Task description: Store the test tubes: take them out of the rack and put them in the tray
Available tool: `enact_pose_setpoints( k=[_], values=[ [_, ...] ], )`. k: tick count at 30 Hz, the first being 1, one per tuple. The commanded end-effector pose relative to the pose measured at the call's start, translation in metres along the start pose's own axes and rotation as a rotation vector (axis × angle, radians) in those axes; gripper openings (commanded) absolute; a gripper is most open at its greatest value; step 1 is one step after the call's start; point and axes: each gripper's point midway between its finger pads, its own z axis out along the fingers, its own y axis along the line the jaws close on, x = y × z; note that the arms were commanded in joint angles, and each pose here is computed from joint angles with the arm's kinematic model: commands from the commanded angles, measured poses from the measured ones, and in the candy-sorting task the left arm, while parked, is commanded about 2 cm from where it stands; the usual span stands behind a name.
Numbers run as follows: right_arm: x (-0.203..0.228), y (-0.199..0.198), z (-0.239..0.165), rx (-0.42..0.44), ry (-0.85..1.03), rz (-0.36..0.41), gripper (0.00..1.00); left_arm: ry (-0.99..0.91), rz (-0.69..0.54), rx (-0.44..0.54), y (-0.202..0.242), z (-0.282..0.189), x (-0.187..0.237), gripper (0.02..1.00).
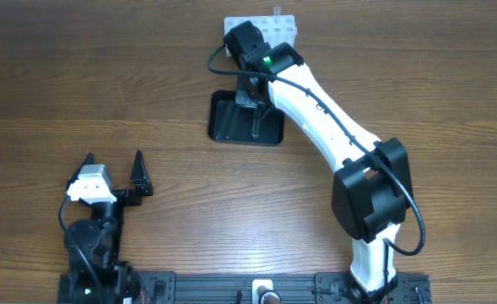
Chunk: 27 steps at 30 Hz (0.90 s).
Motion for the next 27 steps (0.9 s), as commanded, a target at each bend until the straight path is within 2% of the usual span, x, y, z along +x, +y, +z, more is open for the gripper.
enact_pose_setpoints(
  k=[1, 27],
  values=[
    [-0.008, -0.006, 0.006, 0.003, 0.004, 0.031, 0.016, 0.003, 0.015, 0.002, 0.0, 0.0, 0.002, 0.998],
    [-0.009, -0.013, 0.06, 0.038, 0.043, 0.051, 0.023, 0.004, 0.015, 0.002, 0.0, 0.0, 0.002, 0.998]
  ],
)
